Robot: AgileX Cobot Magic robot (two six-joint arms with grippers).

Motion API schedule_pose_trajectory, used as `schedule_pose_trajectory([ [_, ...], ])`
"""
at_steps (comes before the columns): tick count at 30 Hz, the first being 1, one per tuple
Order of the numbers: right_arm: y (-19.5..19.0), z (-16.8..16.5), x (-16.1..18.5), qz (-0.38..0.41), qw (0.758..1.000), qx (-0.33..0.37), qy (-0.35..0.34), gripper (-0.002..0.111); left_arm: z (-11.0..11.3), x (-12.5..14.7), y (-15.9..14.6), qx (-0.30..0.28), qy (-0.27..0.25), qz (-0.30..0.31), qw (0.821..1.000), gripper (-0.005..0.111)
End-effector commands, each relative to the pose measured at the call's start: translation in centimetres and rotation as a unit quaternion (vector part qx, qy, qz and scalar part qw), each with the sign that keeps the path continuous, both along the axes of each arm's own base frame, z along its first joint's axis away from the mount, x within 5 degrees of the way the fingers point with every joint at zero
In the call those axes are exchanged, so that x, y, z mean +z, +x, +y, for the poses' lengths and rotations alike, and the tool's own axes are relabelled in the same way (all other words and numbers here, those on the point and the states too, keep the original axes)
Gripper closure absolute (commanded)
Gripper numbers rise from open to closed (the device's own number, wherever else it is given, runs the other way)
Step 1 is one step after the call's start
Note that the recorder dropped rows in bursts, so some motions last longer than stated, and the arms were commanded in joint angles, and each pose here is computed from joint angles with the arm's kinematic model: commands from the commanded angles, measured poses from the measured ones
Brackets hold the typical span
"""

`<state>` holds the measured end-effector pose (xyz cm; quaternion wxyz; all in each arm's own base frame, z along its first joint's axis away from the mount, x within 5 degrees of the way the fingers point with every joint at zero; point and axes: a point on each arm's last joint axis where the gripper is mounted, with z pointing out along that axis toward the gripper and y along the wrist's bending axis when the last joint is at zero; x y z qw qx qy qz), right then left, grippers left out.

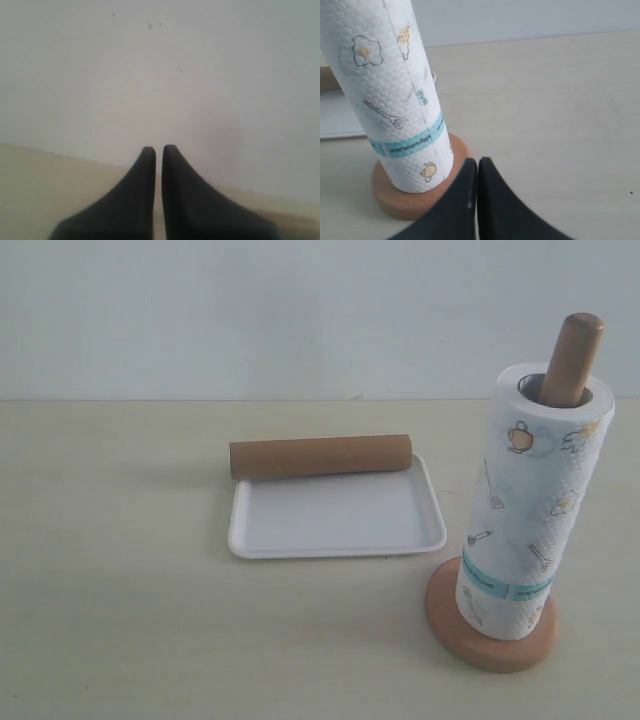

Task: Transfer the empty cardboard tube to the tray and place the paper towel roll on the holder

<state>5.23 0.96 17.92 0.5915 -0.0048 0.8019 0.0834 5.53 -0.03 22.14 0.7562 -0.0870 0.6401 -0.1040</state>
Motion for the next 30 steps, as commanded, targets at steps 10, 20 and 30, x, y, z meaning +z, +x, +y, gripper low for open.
schedule_pose_trajectory([
  [10, 0.0, 0.0, 0.1, -0.006, 1.0, -0.003, -0.001, 0.108, 0.3, -3.4, -0.1, 0.015, 0.085, 0.184, 0.979, 0.103],
  [20, 0.0, 0.0, 0.1, -0.006, 1.0, -0.003, -0.001, 0.108, 0.3, -3.6, -0.1, 0.013, 0.08, 0.193, 0.978, 0.103],
  [30, 0.0, 0.0, 0.1, -0.006, 1.0, -0.003, -0.001, 0.108, 0.3, -3.6, -0.1, 0.013, 0.08, 0.193, 0.978, 0.103],
])
